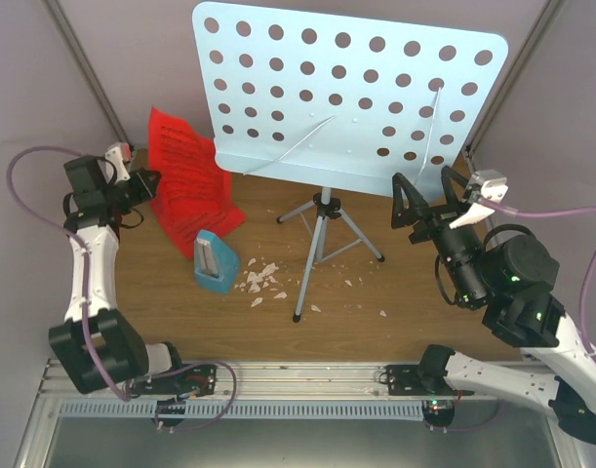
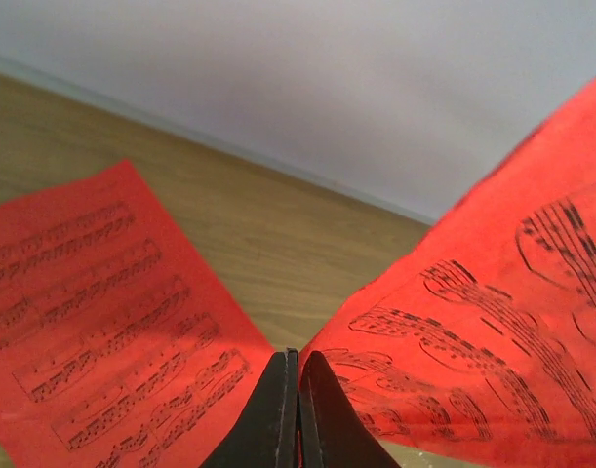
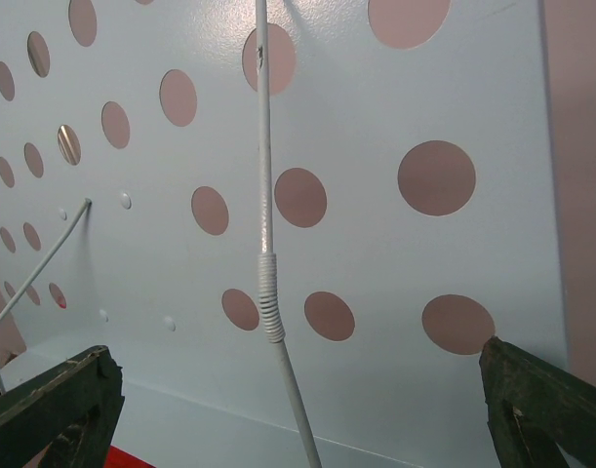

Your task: Pack up the instrument practice props

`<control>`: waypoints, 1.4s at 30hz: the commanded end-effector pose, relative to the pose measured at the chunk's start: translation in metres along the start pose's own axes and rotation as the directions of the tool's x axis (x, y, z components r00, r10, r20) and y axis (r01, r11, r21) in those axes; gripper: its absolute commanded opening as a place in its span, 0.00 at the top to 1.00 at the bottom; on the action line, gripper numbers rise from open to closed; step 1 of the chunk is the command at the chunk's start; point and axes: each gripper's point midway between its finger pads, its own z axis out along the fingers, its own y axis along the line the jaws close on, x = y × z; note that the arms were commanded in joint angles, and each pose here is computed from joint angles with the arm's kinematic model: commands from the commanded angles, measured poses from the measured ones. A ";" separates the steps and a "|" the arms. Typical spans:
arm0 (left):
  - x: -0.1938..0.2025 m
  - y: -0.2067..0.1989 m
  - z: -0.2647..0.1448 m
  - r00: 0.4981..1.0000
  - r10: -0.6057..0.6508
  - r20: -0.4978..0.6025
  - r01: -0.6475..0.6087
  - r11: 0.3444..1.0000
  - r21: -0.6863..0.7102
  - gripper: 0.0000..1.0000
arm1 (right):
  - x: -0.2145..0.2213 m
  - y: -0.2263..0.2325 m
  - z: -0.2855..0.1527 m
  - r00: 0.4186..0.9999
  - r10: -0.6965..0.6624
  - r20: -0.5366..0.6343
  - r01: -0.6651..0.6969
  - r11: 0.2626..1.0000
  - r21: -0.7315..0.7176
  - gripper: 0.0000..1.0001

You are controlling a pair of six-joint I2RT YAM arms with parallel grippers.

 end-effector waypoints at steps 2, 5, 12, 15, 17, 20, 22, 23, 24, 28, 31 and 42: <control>0.005 0.026 0.023 1.000 -0.020 0.010 0.020 1.000 -0.009 1.00 | 0.003 0.001 0.000 1.000 0.031 0.003 -0.031 1.000 -0.004 0.00; 0.019 0.049 0.036 0.999 -0.052 -0.018 0.050 0.996 -0.073 1.00 | 0.006 0.001 0.001 0.999 0.047 0.001 -0.047 0.999 -0.005 0.01; 0.061 0.086 0.063 0.987 -0.127 -0.101 0.113 0.985 -0.127 1.00 | 0.019 0.002 0.001 0.995 0.091 -0.030 -0.091 0.996 -0.011 0.00; 0.071 0.098 0.069 0.984 -0.131 -0.117 0.112 0.981 -0.156 1.00 | 0.027 0.002 0.001 0.994 0.097 -0.043 -0.097 0.995 -0.009 0.00; 0.079 0.105 0.073 0.982 -0.131 -0.135 0.107 0.979 -0.171 1.00 | 0.033 0.000 0.001 0.994 0.102 -0.049 -0.102 0.995 -0.003 0.00; 0.095 0.121 0.080 0.975 -0.138 -0.174 0.101 0.973 -0.205 1.00 | 0.037 -0.001 0.000 0.992 0.116 -0.052 -0.116 0.993 0.001 0.00; 0.104 0.131 0.084 0.969 -0.146 -0.201 0.100 0.969 -0.224 1.00 | 0.038 -0.002 -0.001 0.991 0.124 -0.052 -0.125 0.992 0.000 0.00; 0.107 0.134 0.086 0.965 -0.153 -0.213 0.104 0.969 -0.225 1.00 | 0.040 -0.002 -0.001 0.990 0.127 -0.054 -0.127 0.992 0.001 0.00; 0.109 0.135 0.089 0.961 -0.160 -0.227 0.109 0.969 -0.220 1.00 | 0.040 -0.002 -0.001 0.990 0.130 -0.054 -0.130 0.992 0.001 0.00; 0.125 0.143 0.097 0.939 -0.191 -0.285 0.127 0.966 -0.226 1.00 | 0.040 -0.004 -0.002 0.988 0.149 -0.045 -0.149 0.989 0.004 0.00; 0.126 0.147 0.096 0.938 -0.193 -0.287 0.121 0.961 -0.249 0.95 | 0.039 -0.004 -0.002 0.986 0.165 -0.035 -0.165 0.986 0.001 0.00; 0.108 0.154 0.081 0.956 -0.129 -0.264 0.034 0.941 -0.337 0.19 | 0.038 -0.015 -0.018 0.973 0.226 -0.036 -0.227 0.974 -0.002 0.00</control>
